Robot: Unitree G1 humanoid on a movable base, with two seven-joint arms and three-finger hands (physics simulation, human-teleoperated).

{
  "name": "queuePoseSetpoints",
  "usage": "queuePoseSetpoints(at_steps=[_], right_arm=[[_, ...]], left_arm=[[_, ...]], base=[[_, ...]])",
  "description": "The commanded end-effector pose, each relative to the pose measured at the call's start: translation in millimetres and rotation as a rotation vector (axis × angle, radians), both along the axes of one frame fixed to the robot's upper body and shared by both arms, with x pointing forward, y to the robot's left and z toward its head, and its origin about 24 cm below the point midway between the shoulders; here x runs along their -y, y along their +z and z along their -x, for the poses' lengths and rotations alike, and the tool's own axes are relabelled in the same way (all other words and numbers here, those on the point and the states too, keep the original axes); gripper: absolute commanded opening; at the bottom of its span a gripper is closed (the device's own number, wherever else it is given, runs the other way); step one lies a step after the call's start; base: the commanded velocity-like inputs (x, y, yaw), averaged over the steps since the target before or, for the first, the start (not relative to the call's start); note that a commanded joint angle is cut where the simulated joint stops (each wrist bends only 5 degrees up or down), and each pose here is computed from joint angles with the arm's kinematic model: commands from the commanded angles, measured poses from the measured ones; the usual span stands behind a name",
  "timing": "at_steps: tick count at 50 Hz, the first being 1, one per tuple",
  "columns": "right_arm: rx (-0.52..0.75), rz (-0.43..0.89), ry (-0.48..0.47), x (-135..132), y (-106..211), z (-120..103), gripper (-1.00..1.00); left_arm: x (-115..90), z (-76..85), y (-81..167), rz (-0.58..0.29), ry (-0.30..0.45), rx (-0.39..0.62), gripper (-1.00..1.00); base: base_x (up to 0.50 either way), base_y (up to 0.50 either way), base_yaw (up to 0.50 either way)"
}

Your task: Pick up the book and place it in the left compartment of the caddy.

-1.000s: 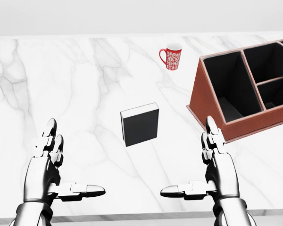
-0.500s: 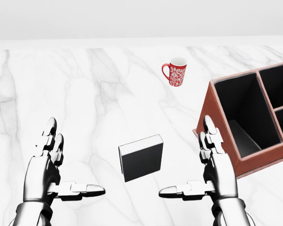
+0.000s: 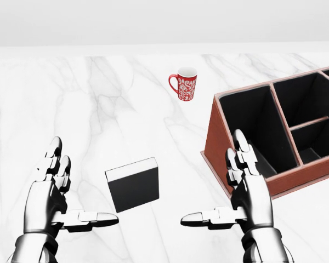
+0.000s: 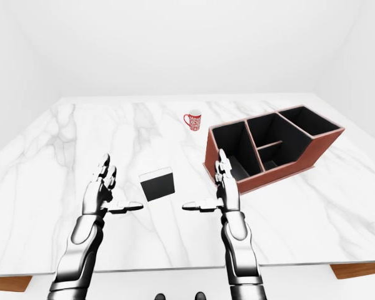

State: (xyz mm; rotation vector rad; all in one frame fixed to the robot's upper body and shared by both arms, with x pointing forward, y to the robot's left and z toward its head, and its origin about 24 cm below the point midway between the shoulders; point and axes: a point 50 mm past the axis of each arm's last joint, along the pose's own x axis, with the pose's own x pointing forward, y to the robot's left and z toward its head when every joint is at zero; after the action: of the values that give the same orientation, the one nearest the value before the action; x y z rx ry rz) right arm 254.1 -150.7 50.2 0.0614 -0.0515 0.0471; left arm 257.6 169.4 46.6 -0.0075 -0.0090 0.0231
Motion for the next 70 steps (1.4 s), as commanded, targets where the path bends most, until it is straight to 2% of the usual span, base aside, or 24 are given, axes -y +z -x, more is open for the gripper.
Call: queuePoseSetpoints(at_steps=[1, 2, 3, 6, 8, 11, 15, 19, 21, 25, 35, 43, 52, 53, 54, 61, 70], right_arm=[[0.012, -0.061, -0.004, -1, 16, -20, 1.00], [0.009, -0.056, 0.006, -2, 21, -24, 1.00], [0.121, -0.047, 0.051, -6, 50, -33, 1.00], [0.268, 0.057, 0.095, -20, 93, -54, 1.00], [0.345, 0.131, 0.172, -42, 123, -73, 1.00], [0.322, 0.300, 0.261, -73, 129, -93, 1.00], [0.105, 0.416, 0.335, -104, 95, -121, 1.00], [0.084, 0.494, 0.428, -131, 71, -123, 1.00], [0.000, 0.534, 0.422, -135, 55, -125, 1.00], [-0.081, 0.617, 0.455, -144, 35, -120, 1.00], [-0.148, 0.871, 0.503, -149, -4, -103, 1.00], [-0.194, 0.968, 0.564, -150, -28, -88, 1.00], [-0.148, 1.131, 0.533, -143, -39, -83, 1.00], [-0.126, 1.152, 0.514, -143, -38, -84, 0.83], [-0.104, 1.176, 0.497, -143, -37, -84, -1.00], [0.062, 1.330, 0.397, -141, -27, -90, -1.00], [0.091, 1.360, 0.370, -137, -24, -92, -1.00]], left_arm=[[-18, -9.2, 9, 0.026, 0.038, 0.003, 1.00], [-21, -10.9, 10, 0.025, 0.042, 0.007, 1.00], [-27, -14.2, 12, 0.014, 0.058, 0.011, 1.00], [-42, -24.2, 13, -0.002, 0.108, 0.017, 1.00], [-47, -29.5, 10, 0.037, 0.112, -0.011, 1.00], [-50, -32.1, 9, 0.052, 0.113, -0.011, 1.00], [-54, -32.4, 18, 0.071, 0.120, 0.000, 1.00], [-58, -28.3, 34, 0.077, 0.124, 0.070, 1.00], [-61, -26.4, 34, 0.076, 0.131, 0.072, 1.00], [-66, -22.6, 28, 0.076, 0.145, 0.049, 1.00], [-70, -14.4, 33, 0.085, 0.150, 0.079, 1.00], [-74, -14.8, 36, 0.091, 0.156, 0.090, 1.00], [-70, -11.3, 40, 0.089, 0.141, 0.112, 1.00], [-69, -10.8, 40, 0.089, 0.139, 0.113, 1.00], [-69, -10.0, 41, 0.091, 0.136, 0.117, 1.00], [-65, -4.7, 45, 0.091, 0.119, 0.143, 1.00], [-62, -0.3, 52, 0.092, 0.104, 0.180, 1.00]], base=[[0.00, 0.00, 0.00], [0.00, 0.00, 0.00], [0.00, 0.00, 0.00], [0.00, 0.00, 0.00], [0.00, 0.00, 0.00], [0.00, 0.00, 0.00], [0.00, 0.00, 0.00], [0.00, 0.00, 0.00], [0.00, 0.00, 0.00], [0.00, 0.00, 0.00], [0.00, 0.00, 0.00], [0.00, 0.00, 0.00], [0.00, 0.00, 0.00], [0.00, 0.00, 0.00], [0.00, 0.00, 0.00], [0.00, 0.00, 0.00], [0.00, 0.00, 0.00]])
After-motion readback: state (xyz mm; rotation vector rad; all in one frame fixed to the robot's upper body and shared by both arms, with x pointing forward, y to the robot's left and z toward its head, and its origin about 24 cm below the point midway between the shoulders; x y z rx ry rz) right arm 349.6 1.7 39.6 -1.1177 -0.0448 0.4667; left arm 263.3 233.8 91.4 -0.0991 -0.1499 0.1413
